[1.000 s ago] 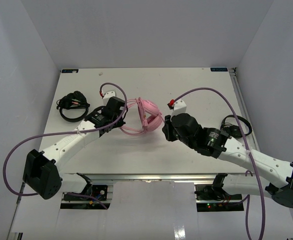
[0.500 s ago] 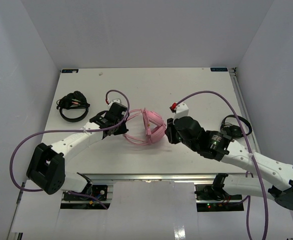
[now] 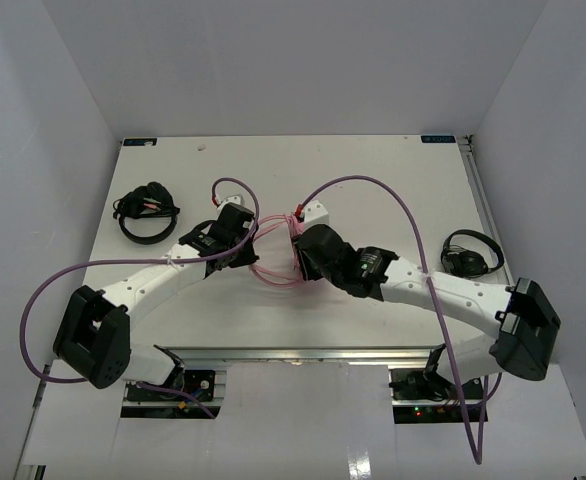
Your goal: Wrap the headphones
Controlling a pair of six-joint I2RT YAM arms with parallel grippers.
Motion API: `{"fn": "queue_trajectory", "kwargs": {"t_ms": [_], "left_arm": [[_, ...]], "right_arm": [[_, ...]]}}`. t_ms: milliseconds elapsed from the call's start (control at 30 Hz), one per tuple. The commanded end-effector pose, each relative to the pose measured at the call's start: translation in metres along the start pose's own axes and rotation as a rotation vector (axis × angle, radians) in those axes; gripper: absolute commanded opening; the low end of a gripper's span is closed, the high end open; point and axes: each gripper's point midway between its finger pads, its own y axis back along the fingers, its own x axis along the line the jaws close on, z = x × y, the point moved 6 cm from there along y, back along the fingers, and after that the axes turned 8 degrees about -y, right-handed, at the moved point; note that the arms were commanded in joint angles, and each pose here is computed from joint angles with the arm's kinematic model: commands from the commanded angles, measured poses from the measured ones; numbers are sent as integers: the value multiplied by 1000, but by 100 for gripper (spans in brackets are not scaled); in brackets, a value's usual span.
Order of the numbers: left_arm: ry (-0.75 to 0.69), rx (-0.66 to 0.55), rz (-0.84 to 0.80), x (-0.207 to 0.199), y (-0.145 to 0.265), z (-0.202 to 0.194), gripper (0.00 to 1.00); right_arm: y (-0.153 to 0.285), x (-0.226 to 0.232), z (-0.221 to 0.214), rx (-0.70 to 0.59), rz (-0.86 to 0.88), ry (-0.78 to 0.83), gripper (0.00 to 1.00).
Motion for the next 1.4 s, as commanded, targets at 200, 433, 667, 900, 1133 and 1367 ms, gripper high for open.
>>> {"fn": "queue_trajectory", "kwargs": {"t_ms": [200, 433, 667, 900, 1133, 1367], "left_arm": [[61, -67, -109, -16, 5, 17, 0], [81, -55, -174, -21, 5, 20, 0], [89, 20, -266, -26, -2, 21, 0], [88, 76, -302, -22, -10, 14, 34], [74, 70, -295, -16, -9, 14, 64], [62, 10, -274, -11, 7, 22, 86]], "right_arm": [[-31, 8, 21, -82, -12, -42, 39], [-50, -3, 15, -62, -22, -62, 35], [-75, -15, 8, 15, -18, -73, 28], [-93, -19, -3, 78, -18, -78, 22], [-108, -19, -10, 125, -14, -86, 19], [-115, -18, -9, 166, -47, -86, 19]]}}
